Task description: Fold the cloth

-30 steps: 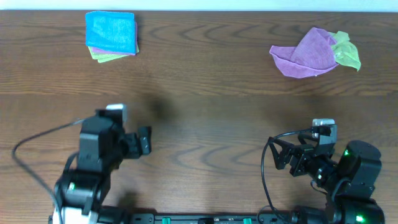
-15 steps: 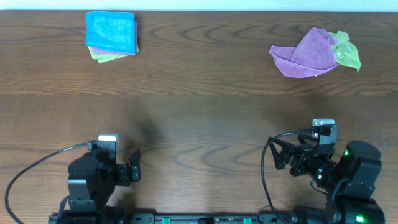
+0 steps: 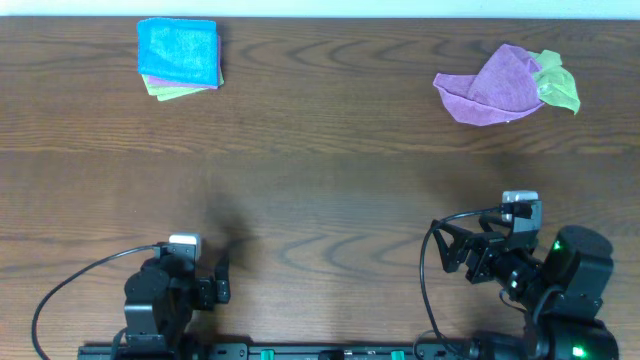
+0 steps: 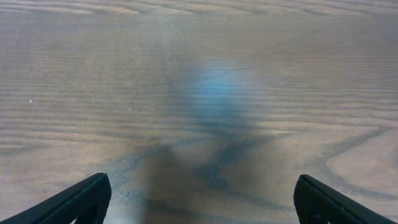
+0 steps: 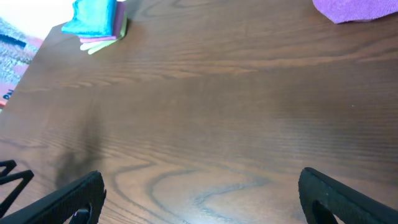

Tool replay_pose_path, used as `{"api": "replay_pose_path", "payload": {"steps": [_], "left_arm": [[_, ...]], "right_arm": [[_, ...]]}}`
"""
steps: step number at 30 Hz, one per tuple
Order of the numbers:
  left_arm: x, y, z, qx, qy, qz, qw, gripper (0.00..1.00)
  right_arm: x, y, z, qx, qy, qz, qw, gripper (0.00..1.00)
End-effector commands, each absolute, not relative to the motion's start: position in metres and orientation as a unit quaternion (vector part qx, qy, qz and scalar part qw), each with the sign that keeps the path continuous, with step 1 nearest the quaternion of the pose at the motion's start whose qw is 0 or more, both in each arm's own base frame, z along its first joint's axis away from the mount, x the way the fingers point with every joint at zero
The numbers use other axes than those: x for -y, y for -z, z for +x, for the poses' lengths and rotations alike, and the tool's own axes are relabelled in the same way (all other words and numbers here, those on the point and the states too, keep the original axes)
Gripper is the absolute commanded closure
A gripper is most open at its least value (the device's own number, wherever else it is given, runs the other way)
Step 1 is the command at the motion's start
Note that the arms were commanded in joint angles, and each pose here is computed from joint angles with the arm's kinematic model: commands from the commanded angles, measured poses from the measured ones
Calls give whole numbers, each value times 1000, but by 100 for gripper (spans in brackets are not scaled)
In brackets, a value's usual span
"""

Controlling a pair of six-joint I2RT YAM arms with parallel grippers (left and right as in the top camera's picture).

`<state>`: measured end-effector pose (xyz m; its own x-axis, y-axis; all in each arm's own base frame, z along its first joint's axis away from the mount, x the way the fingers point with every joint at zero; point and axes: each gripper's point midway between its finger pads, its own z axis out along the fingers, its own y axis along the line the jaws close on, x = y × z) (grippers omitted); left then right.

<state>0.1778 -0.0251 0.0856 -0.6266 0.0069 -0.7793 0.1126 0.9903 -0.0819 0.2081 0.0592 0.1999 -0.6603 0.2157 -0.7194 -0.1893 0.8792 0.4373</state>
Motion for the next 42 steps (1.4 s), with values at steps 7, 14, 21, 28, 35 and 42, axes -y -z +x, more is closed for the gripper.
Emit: {"api": "replay_pose_path", "payload": {"steps": [7, 14, 21, 28, 35, 42], "left_arm": [[11, -70, 171, -906, 16, 39, 421, 5], [4, -67, 167, -909, -6, 36, 415, 5], [4, -66, 166, -910, -6, 36, 412, 5], [4, -66, 166, -910, -6, 36, 412, 5], [4, -66, 166, -910, -6, 36, 412, 5], [4, -66, 166, -910, -6, 36, 412, 5]], "right_arm": [[-60, -200, 207, -876, -248, 6, 413, 1], [-60, -200, 207, -876, -248, 6, 413, 1], [-60, -200, 207, -876, -248, 6, 413, 1], [-60, -200, 207, -876, -248, 6, 413, 1], [-60, -199, 207, -876, -248, 6, 413, 1], [-30, -183, 203, -896, -142, 22, 421, 1]]}}
